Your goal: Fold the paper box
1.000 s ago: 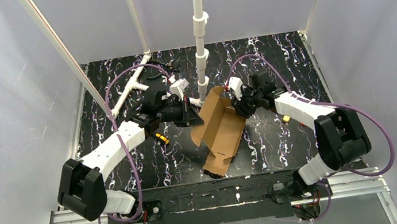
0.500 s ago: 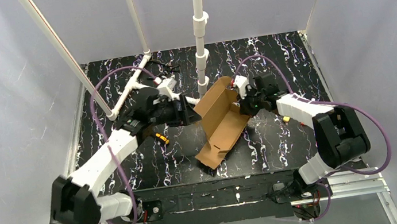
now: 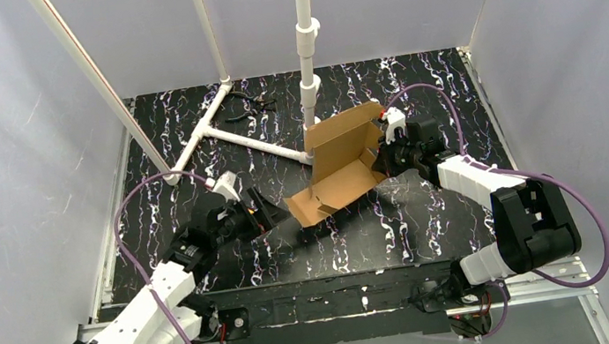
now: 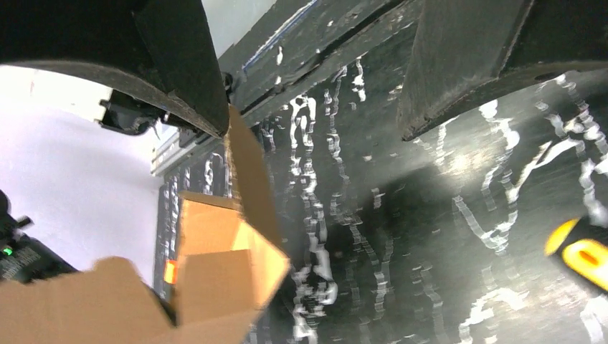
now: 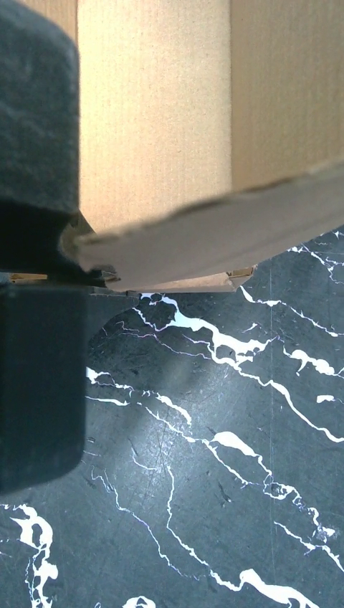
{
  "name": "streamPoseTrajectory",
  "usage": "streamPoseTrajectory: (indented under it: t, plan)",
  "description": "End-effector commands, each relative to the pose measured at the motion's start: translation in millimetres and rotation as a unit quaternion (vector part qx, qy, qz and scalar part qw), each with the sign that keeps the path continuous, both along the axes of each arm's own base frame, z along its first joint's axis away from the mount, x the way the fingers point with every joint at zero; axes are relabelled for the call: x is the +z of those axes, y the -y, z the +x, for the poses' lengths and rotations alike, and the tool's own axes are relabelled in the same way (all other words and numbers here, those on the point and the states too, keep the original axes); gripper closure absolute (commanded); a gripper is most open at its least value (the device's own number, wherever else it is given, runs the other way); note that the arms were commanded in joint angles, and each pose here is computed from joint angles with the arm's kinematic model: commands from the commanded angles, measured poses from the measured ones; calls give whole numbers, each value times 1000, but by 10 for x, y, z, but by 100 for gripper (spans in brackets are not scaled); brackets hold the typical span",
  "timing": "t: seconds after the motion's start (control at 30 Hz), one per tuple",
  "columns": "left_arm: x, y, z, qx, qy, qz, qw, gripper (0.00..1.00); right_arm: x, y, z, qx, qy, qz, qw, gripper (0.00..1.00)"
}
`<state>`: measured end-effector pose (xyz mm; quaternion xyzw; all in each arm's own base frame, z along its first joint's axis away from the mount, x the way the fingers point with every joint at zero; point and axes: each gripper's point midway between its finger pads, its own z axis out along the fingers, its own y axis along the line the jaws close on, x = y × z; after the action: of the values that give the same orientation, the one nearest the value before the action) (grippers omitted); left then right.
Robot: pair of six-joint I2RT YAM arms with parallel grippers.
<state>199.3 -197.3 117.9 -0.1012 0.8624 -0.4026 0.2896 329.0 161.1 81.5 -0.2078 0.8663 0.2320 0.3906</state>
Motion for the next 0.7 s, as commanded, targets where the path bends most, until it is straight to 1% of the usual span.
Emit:
streamPoseTrajectory:
  t: [0.0, 0.07, 0.13, 0.23, 0.3, 0.37, 0.5, 0.67]
  plan:
    - [696, 331, 111, -70, 119, -3, 990, 3, 170, -78, 68, -5, 24, 29, 999, 99]
    - [787, 439, 164, -101, 168, 39, 980, 2, 169, -85, 62, -3, 24, 28, 999, 99]
    - [771, 510, 236, -124, 209, 74, 967, 2, 180, -94, 60, 0, 26, 28, 999, 99]
    - [808, 605, 325, -152, 281, 96, 943, 2, 186, -105, 47, 5, 25, 29, 999, 99]
    - [878, 645, 384, -164, 333, 102, 923, 2, 191, -116, 42, 8, 24, 31, 999, 99]
    - [907, 685, 439, -177, 366, 114, 906, 2, 189, -131, 33, 12, 21, 33, 999, 99]
    - [861, 809, 521, -200, 367, 121, 900, 2, 188, -149, 22, 18, 20, 33, 999, 99]
    - [971, 974, 532, -217, 377, 88, 896, 4, 169, -152, 20, 21, 17, 30, 999, 99]
